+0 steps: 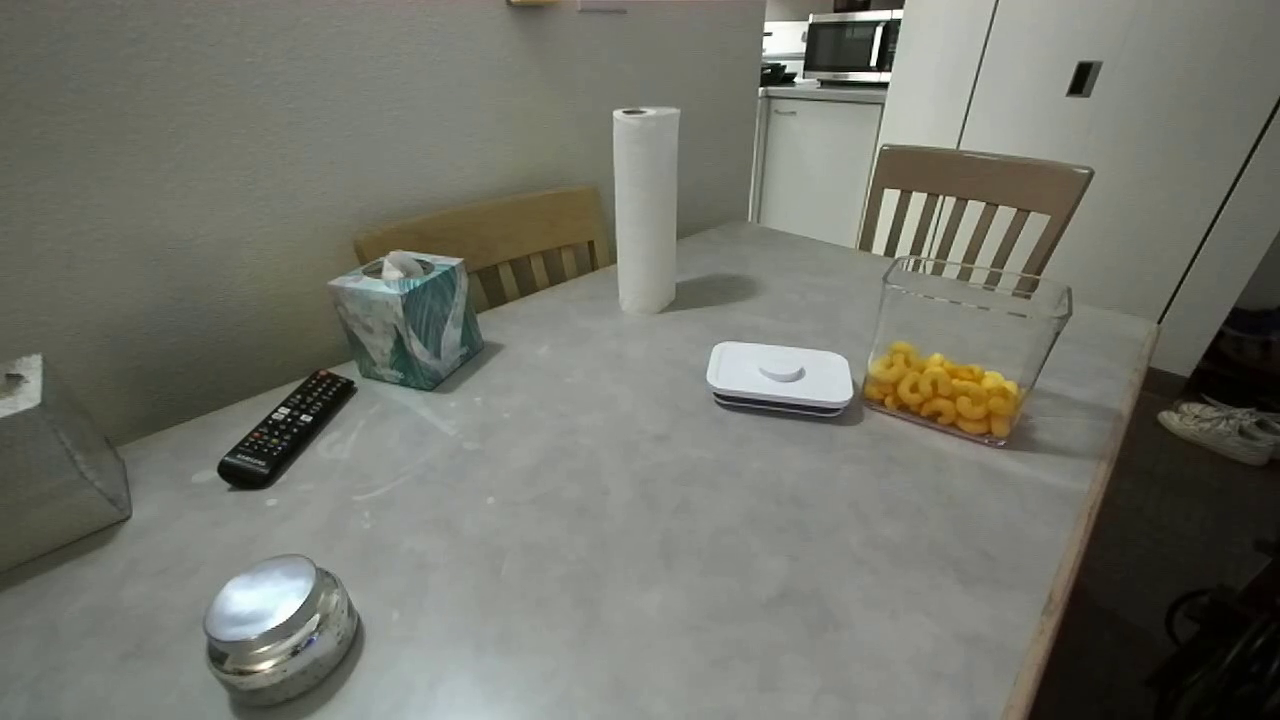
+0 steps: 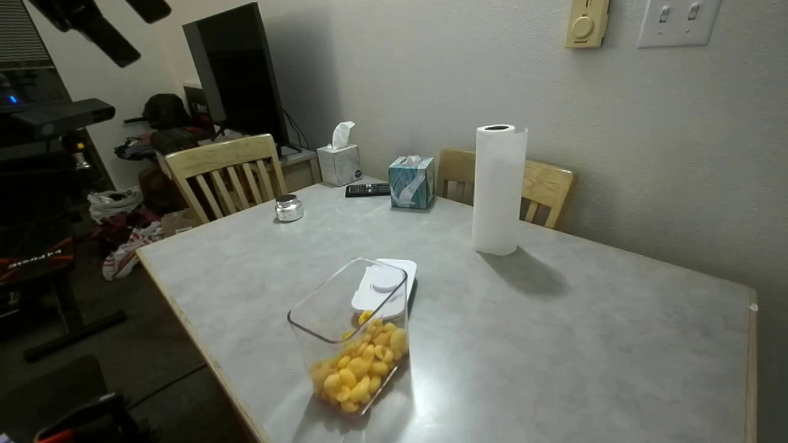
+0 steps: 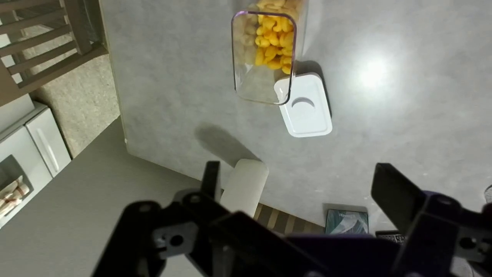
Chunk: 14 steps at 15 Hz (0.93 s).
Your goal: Cover the container with the white lid and then press the button atop the lid
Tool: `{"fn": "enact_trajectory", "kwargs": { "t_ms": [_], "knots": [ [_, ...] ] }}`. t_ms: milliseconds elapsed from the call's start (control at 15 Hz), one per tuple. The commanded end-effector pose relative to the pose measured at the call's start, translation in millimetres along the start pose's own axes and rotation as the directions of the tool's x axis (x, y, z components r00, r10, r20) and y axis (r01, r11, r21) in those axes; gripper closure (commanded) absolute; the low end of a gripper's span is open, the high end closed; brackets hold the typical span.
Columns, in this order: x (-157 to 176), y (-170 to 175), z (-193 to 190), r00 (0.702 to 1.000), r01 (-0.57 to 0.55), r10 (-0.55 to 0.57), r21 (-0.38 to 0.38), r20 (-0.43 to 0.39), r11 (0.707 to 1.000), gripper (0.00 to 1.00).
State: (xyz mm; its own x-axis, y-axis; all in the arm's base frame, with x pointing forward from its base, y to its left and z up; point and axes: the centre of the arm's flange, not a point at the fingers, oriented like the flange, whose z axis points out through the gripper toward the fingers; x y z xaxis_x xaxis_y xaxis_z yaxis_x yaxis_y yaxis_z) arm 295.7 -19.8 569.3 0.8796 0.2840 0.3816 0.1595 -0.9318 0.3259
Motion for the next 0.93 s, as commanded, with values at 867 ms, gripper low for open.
{"fn": "enact_trajectory", "kwargs": {
  "t_ms": [867],
  "knots": [
    [74.1,97.9,158.0,0.956,0.186,-0.116,0.248,-0.270,0.951,0.00]
  ]
}}
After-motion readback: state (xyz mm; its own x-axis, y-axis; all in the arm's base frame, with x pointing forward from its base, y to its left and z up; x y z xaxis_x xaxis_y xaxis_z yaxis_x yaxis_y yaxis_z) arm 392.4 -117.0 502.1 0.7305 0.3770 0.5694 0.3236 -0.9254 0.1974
